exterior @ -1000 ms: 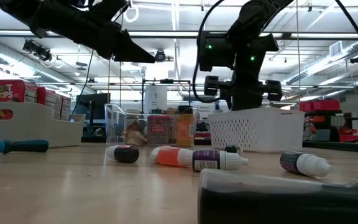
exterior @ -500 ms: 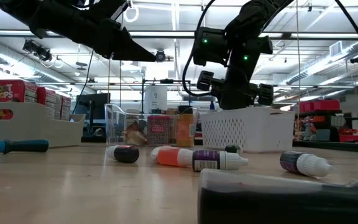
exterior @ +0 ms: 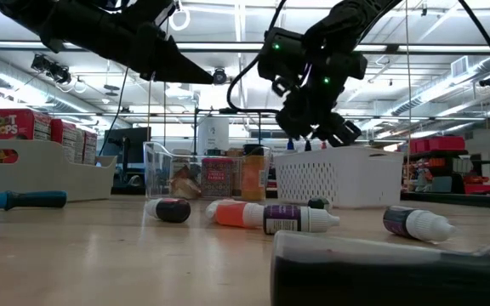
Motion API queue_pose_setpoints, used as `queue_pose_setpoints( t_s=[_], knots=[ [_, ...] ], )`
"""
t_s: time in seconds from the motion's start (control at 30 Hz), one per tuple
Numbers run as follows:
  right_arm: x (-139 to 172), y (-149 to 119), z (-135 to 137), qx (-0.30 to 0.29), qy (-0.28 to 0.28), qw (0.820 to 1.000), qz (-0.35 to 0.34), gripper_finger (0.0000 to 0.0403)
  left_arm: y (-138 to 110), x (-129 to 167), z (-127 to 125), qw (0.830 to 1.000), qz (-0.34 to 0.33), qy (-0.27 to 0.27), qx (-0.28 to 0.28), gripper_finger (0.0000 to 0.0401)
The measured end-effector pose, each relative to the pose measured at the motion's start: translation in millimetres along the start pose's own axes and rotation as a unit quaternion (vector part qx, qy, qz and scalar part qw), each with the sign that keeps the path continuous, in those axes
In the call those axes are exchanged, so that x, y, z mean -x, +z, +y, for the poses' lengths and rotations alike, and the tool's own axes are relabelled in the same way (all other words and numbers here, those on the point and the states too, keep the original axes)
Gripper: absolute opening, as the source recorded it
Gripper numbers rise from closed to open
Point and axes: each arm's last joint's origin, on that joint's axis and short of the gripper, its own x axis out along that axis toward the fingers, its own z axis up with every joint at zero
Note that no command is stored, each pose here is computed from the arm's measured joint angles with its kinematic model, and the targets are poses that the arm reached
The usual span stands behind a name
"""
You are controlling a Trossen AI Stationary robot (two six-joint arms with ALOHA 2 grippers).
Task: Pick & Place Kitchen Items
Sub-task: Put the green food coloring bottle into the white bin
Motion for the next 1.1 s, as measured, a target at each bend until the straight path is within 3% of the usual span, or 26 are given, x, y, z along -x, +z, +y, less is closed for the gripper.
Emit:
queue_pose_setpoints(
  t_s=[0.13, 0.23, 0.43, 0.57, 0.67, 0.83, 0.9, 0.97, 1.1],
  knots=[
    [4.7, -5.3, -0.2, -0.014, -0.051, 0.995, 0.087, 0.0202, 0.0, 0.0, 0.1, 1.0, 0.0, 0.0, 0.008, 0.0201],
    [9.8, -7.5, -0.5, -0.043, -0.068, 0.992, 0.098, 0.0202, 0.0, 0.0, 0.0, 1.0, 0.0, -0.001, 0.01, 0.0201],
    [28.2, -8.6, 0.4, -0.157, -0.044, 0.987, 0.016, 0.0199, 0.6, 0.1, -2.4, 0.998, -0.009, -0.043, 0.037, 0.0201],
    [49.4, -13.7, -1.7, -0.255, -0.002, 0.965, -0.068, 0.0191, 1.7, 0.3, -3.8, 0.996, -0.016, -0.068, 0.061, 0.0201],
    [68.3, -22.2, -3.8, -0.343, 0.066, 0.926, -0.147, 0.0183, 1.8, 0.3, -4.2, 0.993, -0.016, -0.078, 0.082, 0.0201],
    [96.5, -33.5, -6.1, -0.445, 0.257, 0.81, -0.281, 0.0166, 2.1, 0.3, -4.2, 0.988, -0.014, -0.079, 0.128, 0.0201],
    [104.7, -35.8, -5.8, -0.44, 0.332, 0.769, -0.323, 0.016, 2.0, 0.3, -4.2, 0.987, -0.012, -0.08, 0.142, 0.0201],
    [111.1, -35.7, -4.5, -0.421, 0.388, 0.739, -0.355, 0.0156, 2.1, 0.4, -4.3, 0.984, -0.011, -0.08, 0.157, 0.0201],
    [121.3, -33.0, -0.7, -0.378, 0.465, 0.696, -0.395, 0.0153, 2.4, 0.3, -4.1, 0.981, -0.012, -0.08, 0.175, 0.0201]
  ],
)
